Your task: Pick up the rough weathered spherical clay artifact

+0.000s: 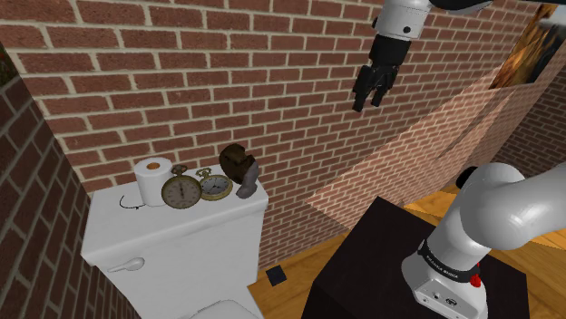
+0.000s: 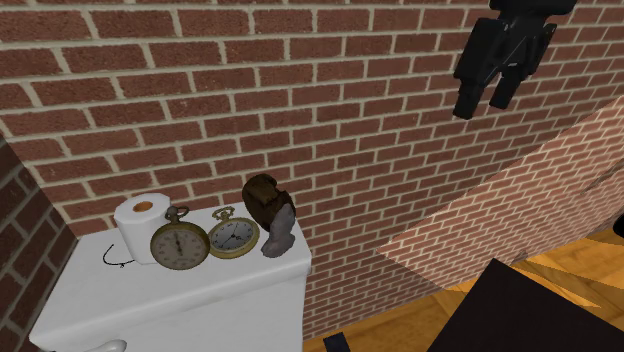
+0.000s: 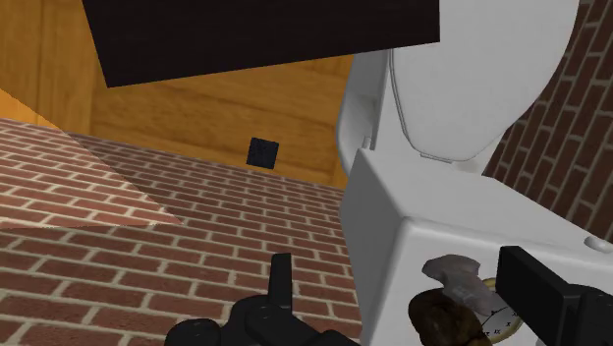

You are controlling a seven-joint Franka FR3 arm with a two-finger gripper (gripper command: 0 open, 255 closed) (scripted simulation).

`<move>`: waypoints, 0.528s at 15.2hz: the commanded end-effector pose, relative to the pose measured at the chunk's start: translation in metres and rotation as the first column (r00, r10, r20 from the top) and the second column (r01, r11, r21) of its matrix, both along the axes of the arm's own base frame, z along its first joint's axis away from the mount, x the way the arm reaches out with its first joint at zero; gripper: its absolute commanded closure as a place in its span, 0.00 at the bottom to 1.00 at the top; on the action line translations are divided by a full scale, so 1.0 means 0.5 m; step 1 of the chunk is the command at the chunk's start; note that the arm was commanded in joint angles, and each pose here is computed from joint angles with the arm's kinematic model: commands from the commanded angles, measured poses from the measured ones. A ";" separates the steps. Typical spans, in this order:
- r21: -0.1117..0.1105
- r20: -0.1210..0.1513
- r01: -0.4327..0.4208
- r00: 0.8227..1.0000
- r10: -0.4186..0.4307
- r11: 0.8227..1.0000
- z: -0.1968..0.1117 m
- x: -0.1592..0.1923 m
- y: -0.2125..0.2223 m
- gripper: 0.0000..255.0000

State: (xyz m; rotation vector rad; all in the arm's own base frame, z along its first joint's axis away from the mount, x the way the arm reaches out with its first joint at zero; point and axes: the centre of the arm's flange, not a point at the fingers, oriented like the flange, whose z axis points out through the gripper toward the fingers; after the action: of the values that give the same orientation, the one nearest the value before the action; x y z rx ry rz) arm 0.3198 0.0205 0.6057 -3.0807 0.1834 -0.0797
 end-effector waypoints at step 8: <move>-0.037 -0.009 -0.037 0.999 0.037 0.999 -0.082 0.153 0.081 0.00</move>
State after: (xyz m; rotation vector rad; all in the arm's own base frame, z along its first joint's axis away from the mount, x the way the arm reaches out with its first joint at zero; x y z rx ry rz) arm 0.3870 0.0509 0.5699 -3.1154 0.1354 -0.0700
